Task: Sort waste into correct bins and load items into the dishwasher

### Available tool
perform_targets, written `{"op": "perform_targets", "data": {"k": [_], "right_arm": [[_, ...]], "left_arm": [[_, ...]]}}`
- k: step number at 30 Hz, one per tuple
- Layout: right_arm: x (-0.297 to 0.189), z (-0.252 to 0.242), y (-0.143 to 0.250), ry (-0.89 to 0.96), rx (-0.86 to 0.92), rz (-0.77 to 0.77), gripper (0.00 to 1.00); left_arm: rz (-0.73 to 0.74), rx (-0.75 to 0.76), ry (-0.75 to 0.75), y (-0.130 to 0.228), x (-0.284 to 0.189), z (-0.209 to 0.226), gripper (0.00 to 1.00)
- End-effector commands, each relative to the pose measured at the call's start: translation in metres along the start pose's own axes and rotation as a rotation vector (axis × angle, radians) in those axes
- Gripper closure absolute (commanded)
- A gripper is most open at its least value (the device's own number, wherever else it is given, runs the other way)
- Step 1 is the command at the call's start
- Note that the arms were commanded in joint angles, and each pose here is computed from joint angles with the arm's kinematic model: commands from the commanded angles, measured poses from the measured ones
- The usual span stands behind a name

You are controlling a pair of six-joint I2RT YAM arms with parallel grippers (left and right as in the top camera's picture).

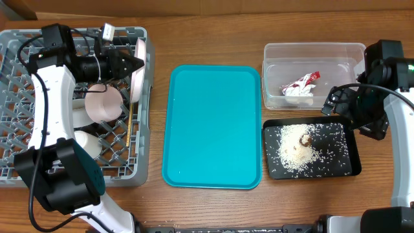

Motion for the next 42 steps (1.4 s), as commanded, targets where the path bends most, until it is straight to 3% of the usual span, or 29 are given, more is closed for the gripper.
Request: {"op": "perform_targets", "data": {"k": [1, 2, 9, 12, 15, 20, 25, 27, 37, 42], "right_arm": [[-0.008, 0.000, 0.000, -0.023, 0.001, -0.024, 0.00], [-0.008, 0.001, 0.000, -0.024, 0.002, -0.025, 0.00], [-0.009, 0.009, -0.001, -0.099, -0.004, -0.015, 0.00], [-0.016, 0.044, -0.002, -0.368, -0.187, -0.008, 0.00], [-0.022, 0.072, -0.007, -0.464, -0.317, -0.119, 0.00], [-0.007, 0.091, 0.004, -0.342, -0.420, -0.142, 0.00], [-0.009, 0.076, 0.009, -0.252, -0.326, -0.147, 0.00], [-0.016, 0.070, 0.016, -0.276, -0.329, -0.179, 0.00], [-0.040, -0.023, 0.099, -0.590, -0.339, -0.604, 0.00], [-0.049, -0.048, 0.122, -0.632, -0.339, -0.658, 0.00]], "left_arm": [[-0.030, -0.029, 0.038, 0.002, -0.011, 0.005, 0.12], [-0.023, -0.040, 0.019, 0.003, -0.015, 0.003, 0.00], [0.090, -0.016, -0.410, 0.011, -0.053, -0.020, 0.00], [0.120, -0.043, -0.697, 0.016, -0.077, -0.045, 0.00], [0.182, -0.051, -0.836, 0.026, -0.078, -0.068, 0.00], [0.436, -0.107, -0.777, 0.063, -0.059, -0.091, 0.00], [0.551, -0.126, -0.731, 0.089, -0.060, -0.110, 0.00], [0.498, -0.087, -0.741, 0.098, -0.065, -0.120, 0.01], [-0.163, 0.342, -0.759, 0.201, -0.106, -0.192, 0.00], [-0.247, 0.396, -0.770, 0.224, -0.116, -0.205, 0.00]]}}
Point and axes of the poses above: each gripper's point midway between its finger pads, its own x axis out along the fingers, its own z axis along the line the jaws close on, y = z × x, the point moved 8 cm from there along -x, back along the fingers, and after that the axes turned 15 degrees about x, right-handed, at the moved point
